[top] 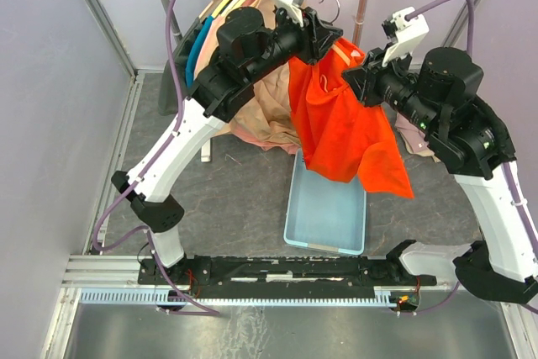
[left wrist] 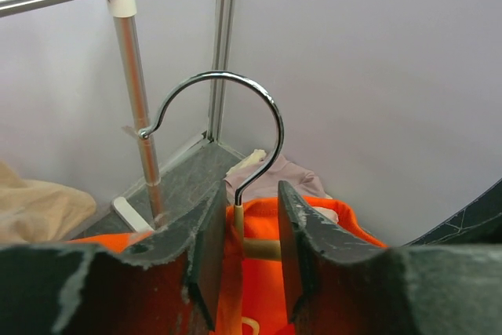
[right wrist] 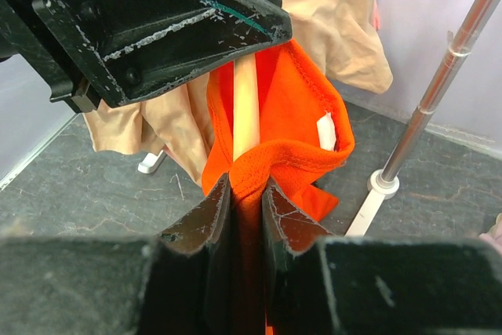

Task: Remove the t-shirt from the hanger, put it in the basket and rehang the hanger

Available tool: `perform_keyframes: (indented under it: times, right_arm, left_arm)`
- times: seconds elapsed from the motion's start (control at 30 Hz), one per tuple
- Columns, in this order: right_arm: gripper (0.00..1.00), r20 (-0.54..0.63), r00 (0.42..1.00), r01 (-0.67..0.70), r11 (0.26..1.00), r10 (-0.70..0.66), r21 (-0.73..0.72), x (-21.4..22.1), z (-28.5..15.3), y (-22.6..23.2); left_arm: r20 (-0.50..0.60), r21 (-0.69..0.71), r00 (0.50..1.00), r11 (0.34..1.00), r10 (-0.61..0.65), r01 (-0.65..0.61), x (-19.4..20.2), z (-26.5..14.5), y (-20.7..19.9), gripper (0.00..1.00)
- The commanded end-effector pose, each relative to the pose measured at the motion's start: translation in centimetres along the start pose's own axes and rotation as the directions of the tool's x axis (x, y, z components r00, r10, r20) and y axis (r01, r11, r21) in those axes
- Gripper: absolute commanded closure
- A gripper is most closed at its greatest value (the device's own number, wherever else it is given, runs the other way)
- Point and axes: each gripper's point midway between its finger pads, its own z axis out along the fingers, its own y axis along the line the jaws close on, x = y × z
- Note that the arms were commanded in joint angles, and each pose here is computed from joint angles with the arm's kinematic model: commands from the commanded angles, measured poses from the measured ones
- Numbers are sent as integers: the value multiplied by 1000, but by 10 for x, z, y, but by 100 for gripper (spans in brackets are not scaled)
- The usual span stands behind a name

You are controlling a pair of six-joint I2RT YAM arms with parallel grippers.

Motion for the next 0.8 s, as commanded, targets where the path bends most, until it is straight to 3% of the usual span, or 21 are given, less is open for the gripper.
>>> perform_keyframes:
  times: [0.0, 0.23, 0.53, 0.6, 0.77]
  right_arm:
    - [99, 134, 991, -7, 1000, 10, -27, -39, -8, 6]
    - [99, 130, 991, -5, 1000, 7, -10, -37, -14, 2]
    - [99, 121, 993, -15, 1000, 13, 18, -28, -21, -3]
    - [91, 119, 993, -23, 999, 19, 27, -27, -21, -5]
    - [57, 75, 997, -32, 999, 29, 43, -21, -22, -7]
  left_arm:
    - [49, -15, 996, 997, 75, -75, -22, -9, -1, 64]
    - [54, -12, 996, 998, 67, -66, -24, -11, -3, 82]
    - [61, -11, 997, 999, 46, -45, -26, -11, -5, 97]
    - [68, -20, 997, 999, 44, -43, -28, -11, -4, 97]
    - [116, -90, 993, 996, 30, -19, -44, -16, 5, 97]
